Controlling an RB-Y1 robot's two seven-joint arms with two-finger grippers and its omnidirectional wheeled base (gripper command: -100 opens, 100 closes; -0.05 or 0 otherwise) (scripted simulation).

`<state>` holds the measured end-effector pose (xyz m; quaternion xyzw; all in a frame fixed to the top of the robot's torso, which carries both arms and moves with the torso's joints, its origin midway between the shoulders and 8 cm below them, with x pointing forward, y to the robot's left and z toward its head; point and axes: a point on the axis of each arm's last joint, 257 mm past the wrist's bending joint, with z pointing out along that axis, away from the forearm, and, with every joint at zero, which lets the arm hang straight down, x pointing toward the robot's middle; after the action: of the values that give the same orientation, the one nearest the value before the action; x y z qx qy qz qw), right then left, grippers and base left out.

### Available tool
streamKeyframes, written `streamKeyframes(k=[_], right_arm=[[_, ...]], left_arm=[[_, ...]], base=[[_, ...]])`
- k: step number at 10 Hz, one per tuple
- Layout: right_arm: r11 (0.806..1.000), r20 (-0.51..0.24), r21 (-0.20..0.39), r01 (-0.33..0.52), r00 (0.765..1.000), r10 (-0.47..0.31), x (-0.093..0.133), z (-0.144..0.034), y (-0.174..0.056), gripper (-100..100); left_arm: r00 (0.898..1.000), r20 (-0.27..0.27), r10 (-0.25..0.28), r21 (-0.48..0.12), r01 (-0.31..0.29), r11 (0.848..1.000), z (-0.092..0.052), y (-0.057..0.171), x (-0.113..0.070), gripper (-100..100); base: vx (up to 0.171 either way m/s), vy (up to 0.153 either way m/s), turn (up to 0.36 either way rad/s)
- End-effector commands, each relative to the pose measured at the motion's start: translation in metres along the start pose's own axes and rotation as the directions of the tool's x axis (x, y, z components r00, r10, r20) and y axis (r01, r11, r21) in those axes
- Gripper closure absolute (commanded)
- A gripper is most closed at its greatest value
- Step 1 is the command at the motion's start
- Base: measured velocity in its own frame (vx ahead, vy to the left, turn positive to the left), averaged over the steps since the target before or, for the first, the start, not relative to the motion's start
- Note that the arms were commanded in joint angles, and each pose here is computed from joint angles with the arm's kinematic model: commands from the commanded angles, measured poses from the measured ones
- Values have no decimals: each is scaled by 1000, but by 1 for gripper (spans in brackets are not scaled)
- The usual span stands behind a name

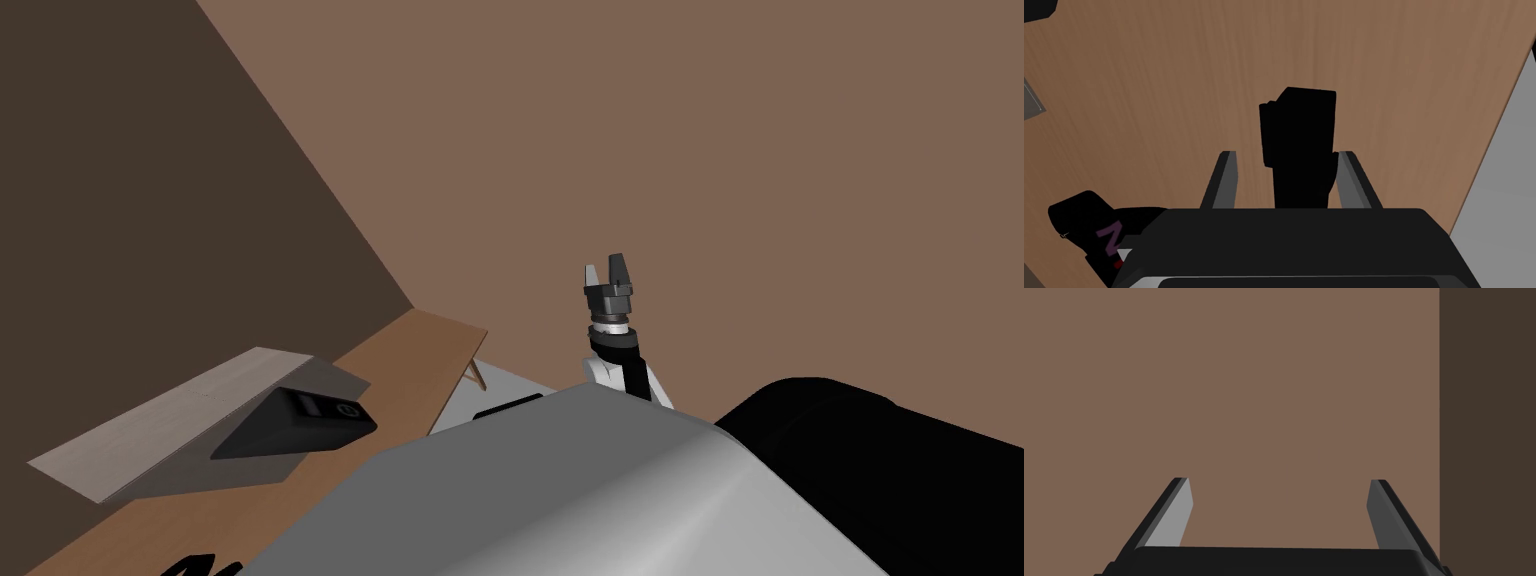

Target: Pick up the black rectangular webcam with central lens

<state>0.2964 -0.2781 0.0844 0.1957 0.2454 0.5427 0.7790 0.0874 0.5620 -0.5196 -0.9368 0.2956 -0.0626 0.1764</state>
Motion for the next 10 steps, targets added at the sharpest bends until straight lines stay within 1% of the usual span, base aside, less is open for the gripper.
streamKeyframes(k=[1,4,5,6,8,9,10], right_arm=[[1000,0,0,0,1000,0,0,0,0,0],[1000,0,0,0,1000,0,0,0,0,0],[1000,0,0,0,1000,0,0,0,0,0],[1000,0,0,0,1000,0,0,0,0,0],[1000,0,0,0,1000,0,0,0,0,0],[1000,0,0,0,1000,0,0,0,0,0],[1000,0,0,0,1000,0,0,0,0,0]], left_arm=[[1000,0,0,0,0,1000,0,0,0,100],[1000,1,-1,-1,1,1000,0,1,0,100],[1000,0,-1,-1,1,1000,0,0,0,0],[1000,0,-1,-1,1,1000,-7,-4,-2,100],[1000,0,-2,-3,2,1000,-16,-9,-6,100],[1000,0,-2,-1,2,1000,-13,-8,-4,100],[1000,0,-2,-2,2,1000,-13,-8,-5,0]], base=[[0,0,0],[0,0,0],[0,0,0],[-10,-26,-13],[-15,-43,-10],[-6,-18,3],[0,0,0]])
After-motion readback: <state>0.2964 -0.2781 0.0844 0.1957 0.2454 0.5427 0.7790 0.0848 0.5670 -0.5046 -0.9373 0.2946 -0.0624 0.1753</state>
